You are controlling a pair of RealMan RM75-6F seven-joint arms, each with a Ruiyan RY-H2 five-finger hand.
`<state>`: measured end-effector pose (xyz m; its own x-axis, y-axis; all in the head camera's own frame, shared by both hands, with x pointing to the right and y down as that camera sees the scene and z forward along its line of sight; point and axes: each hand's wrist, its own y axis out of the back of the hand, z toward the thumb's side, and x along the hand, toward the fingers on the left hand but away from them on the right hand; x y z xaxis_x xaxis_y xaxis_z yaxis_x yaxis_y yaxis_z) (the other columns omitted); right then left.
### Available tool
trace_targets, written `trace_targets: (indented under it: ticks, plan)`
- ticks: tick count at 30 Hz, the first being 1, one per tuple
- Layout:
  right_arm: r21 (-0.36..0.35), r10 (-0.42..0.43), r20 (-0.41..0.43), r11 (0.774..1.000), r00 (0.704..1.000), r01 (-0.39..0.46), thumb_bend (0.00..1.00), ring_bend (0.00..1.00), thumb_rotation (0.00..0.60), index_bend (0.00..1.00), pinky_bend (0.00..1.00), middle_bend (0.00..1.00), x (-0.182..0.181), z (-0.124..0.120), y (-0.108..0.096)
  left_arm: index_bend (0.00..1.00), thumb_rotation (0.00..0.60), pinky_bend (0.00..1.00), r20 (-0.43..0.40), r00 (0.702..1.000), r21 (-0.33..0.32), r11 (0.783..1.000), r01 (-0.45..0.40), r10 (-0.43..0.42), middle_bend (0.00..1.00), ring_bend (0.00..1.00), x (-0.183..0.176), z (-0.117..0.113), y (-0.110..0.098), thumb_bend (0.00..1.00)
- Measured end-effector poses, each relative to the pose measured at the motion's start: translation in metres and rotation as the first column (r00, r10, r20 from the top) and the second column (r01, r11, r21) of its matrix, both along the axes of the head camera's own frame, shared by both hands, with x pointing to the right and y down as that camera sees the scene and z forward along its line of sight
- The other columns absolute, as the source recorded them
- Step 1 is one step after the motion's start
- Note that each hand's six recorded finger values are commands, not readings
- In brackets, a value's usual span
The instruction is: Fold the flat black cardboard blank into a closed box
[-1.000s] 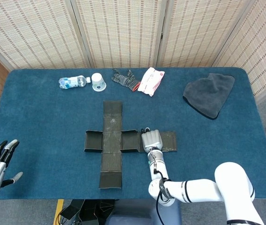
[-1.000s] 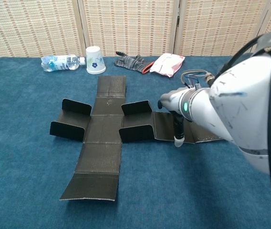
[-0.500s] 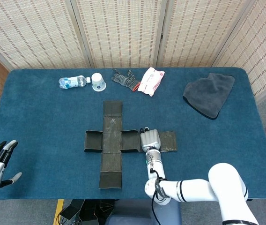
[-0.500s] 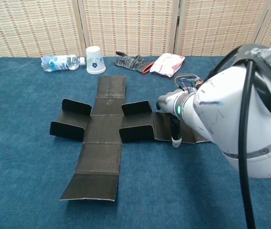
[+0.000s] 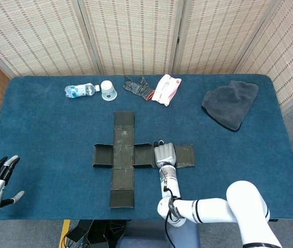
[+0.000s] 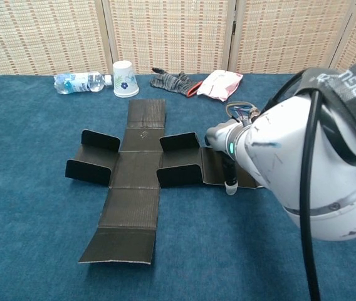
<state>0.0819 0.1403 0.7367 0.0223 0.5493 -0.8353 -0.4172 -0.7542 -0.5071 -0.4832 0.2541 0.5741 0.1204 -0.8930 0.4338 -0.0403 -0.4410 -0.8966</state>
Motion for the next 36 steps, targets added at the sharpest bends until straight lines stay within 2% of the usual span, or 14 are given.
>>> trace_targets:
  ticks: [4, 12, 19, 22, 28, 32, 36]
  plan:
    - [0.006, -0.002, 0.002, 1.0, 1.0, 0.002, 0.02, 0.78, 0.6, 0.05, 0.87, 0.15, -0.002, 0.001, 0.0, 0.02, 0.6, 0.17, -0.003, 1.0, 0.005, 1.0, -0.001, 0.001, 0.0, 0.05, -0.001, 0.0, -0.001, 0.14]
    - [0.016, 0.008, 0.025, 1.0, 1.0, -0.008, 0.24, 0.78, 0.6, 0.13, 0.87, 0.24, -0.003, -0.001, -0.004, 0.02, 0.6, 0.17, -0.008, 1.0, 0.008, 1.0, -0.002, 0.002, 0.0, 0.05, -0.001, 0.001, -0.001, 0.14]
    - [0.014, 0.024, 0.086, 1.0, 0.996, -0.026, 0.25, 0.79, 0.6, 0.15, 0.88, 0.27, 0.0, -0.006, -0.009, 0.09, 0.6, 0.17, -0.012, 1.0, 0.034, 0.999, -0.008, 0.009, 0.03, 0.1, 0.001, 0.003, -0.011, 0.14]
    - [0.005, 0.037, 0.128, 0.999, 0.991, -0.038, 0.25, 0.79, 0.6, 0.16, 0.88, 0.28, 0.003, -0.008, -0.011, 0.1, 0.6, 0.19, -0.015, 1.0, 0.029, 0.999, -0.014, 0.014, 0.03, 0.11, 0.0, 0.009, -0.019, 0.14]
    - [-0.001, 0.039, 0.201, 0.999, 0.979, -0.04, 0.25, 0.79, 0.6, 0.16, 0.88, 0.28, 0.012, -0.01, -0.014, 0.06, 0.6, 0.22, -0.025, 0.998, 0.017, 0.999, -0.052, 0.052, 0.04, 0.12, 0.007, 0.031, -0.048, 0.14]
    - [-0.005, 0.035, 0.221, 0.999, 0.975, -0.034, 0.25, 0.79, 0.6, 0.16, 0.88, 0.28, 0.017, -0.01, -0.013, 0.06, 0.6, 0.28, -0.022, 0.993, 0.0, 0.994, -0.113, 0.113, 0.05, 0.19, 0.021, 0.053, -0.07, 0.14]
    - [-0.004, 0.032, 0.231, 0.999, 0.972, -0.032, 0.25, 0.79, 0.6, 0.16, 0.88, 0.28, 0.02, -0.01, -0.015, 0.04, 0.6, 0.33, -0.017, 0.984, -0.014, 0.984, -0.178, 0.178, 0.06, 0.23, 0.037, 0.072, -0.084, 0.14]
